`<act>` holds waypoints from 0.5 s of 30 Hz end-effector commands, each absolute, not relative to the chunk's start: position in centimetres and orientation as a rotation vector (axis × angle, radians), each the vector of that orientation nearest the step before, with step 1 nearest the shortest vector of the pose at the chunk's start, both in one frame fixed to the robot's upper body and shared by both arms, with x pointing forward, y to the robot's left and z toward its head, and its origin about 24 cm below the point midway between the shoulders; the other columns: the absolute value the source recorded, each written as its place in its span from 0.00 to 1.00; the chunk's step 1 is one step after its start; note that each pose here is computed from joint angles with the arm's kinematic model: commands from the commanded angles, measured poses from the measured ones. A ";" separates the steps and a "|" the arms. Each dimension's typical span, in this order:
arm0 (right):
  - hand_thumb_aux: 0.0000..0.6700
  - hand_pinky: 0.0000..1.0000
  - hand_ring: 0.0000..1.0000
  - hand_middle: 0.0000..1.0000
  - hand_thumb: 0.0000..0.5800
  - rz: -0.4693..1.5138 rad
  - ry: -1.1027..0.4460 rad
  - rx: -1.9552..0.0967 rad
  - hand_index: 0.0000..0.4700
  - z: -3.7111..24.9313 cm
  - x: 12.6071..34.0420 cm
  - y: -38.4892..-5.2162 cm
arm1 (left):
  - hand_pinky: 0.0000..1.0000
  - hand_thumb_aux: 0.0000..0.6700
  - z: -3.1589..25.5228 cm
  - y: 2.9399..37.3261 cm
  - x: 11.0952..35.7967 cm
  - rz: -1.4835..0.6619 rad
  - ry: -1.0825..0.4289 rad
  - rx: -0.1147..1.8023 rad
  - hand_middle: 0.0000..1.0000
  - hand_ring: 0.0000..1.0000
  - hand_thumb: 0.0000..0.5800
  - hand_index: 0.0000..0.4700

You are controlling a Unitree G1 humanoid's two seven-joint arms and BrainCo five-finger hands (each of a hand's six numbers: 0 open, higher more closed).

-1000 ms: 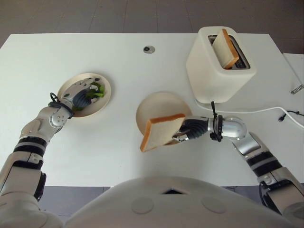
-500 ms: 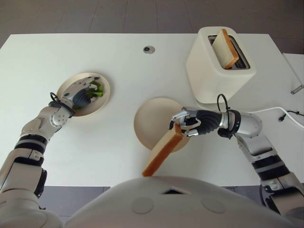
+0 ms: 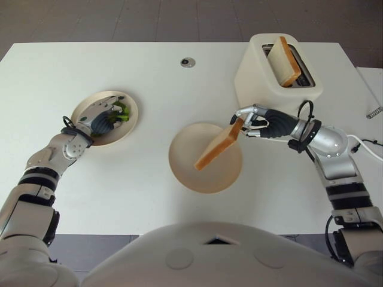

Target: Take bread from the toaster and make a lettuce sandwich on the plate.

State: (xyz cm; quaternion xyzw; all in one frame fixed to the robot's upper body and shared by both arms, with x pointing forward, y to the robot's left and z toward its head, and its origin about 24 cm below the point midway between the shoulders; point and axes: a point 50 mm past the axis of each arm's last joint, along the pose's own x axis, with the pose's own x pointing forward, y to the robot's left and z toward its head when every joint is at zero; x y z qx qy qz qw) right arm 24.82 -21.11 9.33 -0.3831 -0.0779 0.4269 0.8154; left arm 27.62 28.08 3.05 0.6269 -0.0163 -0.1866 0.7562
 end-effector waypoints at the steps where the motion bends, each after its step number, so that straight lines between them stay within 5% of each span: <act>1: 1.00 1.00 1.00 1.00 1.00 0.905 -0.125 -0.933 1.00 9.1 25.3 -21.6 | 0.00 1.00 2.4 28.3 27.2 -0.436 0.001 1.395 0.00 0.00 1.00 1.00; 8: 1.00 1.00 1.00 1.00 1.00 0.883 -0.169 -0.976 1.00 8.9 25.4 -20.4 | 0.00 1.00 2.6 28.2 27.5 -0.421 -0.020 1.397 0.00 0.00 1.00 1.00; 10: 0.62 1.00 1.00 1.00 0.86 0.920 -0.175 -0.997 0.62 8.7 24.9 -20.2 | 0.00 1.00 2.7 28.2 27.6 -0.418 -0.024 1.397 0.00 0.00 1.00 1.00; 12: 0.57 1.00 1.00 1.00 0.82 0.984 -0.174 -1.019 0.57 8.2 24.2 -19.9 | 0.00 1.00 2.8 28.1 27.7 -0.416 -0.030 1.395 0.00 0.00 1.00 1.00; 13: 0.31 0.99 0.99 0.99 0.53 1.000 -0.175 -1.024 0.31 8.0 23.9 -19.8 | 0.00 1.00 2.8 28.1 27.7 -0.416 -0.032 1.395 0.00 0.00 1.00 1.00; 14: 0.00 0.96 0.96 0.96 0.00 1.002 -0.180 -1.024 0.00 8.0 23.8 -19.8 | 0.00 1.00 2.9 28.1 27.7 -0.416 -0.035 1.395 0.00 0.00 1.00 1.00; 15: 0.00 0.96 0.96 0.96 0.00 0.999 -0.185 -1.024 0.00 8.0 23.8 -19.8 | 0.00 1.00 2.9 28.1 27.8 -0.415 -0.037 1.395 0.00 0.00 1.00 1.00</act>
